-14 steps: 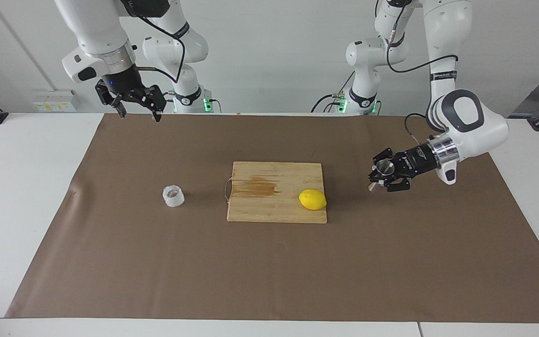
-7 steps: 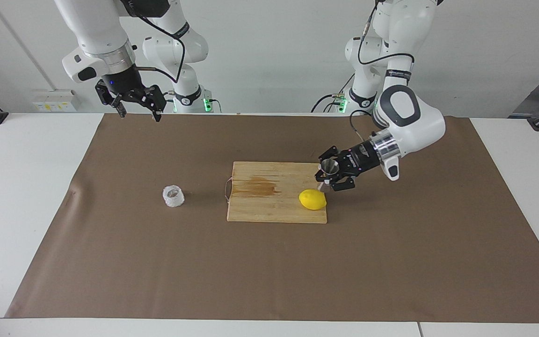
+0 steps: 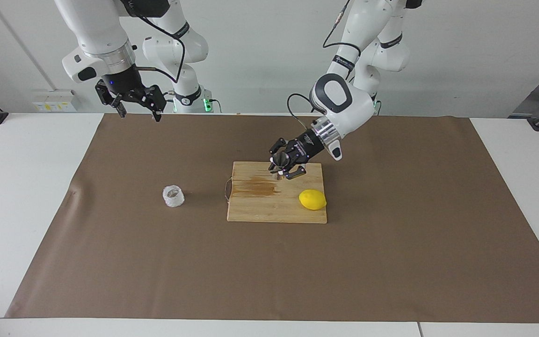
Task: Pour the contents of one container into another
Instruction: 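Lower the jigger onto the cutting board with the left gripper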
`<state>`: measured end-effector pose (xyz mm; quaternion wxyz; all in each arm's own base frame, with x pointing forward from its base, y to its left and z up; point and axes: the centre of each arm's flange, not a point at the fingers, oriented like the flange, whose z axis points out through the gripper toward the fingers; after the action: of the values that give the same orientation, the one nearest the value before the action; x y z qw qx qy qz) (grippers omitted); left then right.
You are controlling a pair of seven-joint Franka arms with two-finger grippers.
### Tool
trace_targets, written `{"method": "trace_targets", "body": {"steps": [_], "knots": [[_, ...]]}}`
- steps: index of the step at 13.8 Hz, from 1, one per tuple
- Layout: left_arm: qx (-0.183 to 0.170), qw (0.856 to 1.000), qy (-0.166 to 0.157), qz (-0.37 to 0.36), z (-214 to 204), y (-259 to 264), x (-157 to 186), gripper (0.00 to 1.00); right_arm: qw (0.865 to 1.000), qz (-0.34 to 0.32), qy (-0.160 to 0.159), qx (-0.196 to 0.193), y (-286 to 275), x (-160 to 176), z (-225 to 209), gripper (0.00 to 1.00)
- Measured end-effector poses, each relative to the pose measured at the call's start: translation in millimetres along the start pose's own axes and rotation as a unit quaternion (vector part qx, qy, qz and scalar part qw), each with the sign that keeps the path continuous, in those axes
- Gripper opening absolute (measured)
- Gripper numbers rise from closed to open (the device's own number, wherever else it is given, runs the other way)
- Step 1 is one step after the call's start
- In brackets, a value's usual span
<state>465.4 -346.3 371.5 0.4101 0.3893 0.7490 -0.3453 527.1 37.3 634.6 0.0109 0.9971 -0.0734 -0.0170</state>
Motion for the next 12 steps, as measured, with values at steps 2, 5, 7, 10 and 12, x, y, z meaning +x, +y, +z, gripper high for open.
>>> {"method": "trace_targets", "body": {"steps": [2, 5, 7, 10, 12], "knots": [[0.003, 1.000, 0.002, -0.005, 10, -13, 14, 0.09, 1.000, 0.000, 0.000, 0.000, 0, 0, 0, 1.00], [0.000, 1.000, 0.002, 0.015, 23, -24, 41, 0.09, 1.000, 0.000, 0.000, 0.000, 0, 0, 0, 1.00], [-0.002, 0.999, 0.006, 0.043, 27, -24, 52, 0.09, 1.000, 0.000, 0.000, 0.000, 0, 0, 0, 1.00], [-0.003, 0.995, 0.008, 0.095, 32, -25, 60, 0.09, 1.000, 0.000, 0.000, 0.000, 0, 0, 0, 1.00], [0.001, 0.994, 0.009, 0.108, 36, -30, 65, 0.09, 1.000, 0.000, 0.000, 0.000, 0, 0, 0, 1.00]]}}
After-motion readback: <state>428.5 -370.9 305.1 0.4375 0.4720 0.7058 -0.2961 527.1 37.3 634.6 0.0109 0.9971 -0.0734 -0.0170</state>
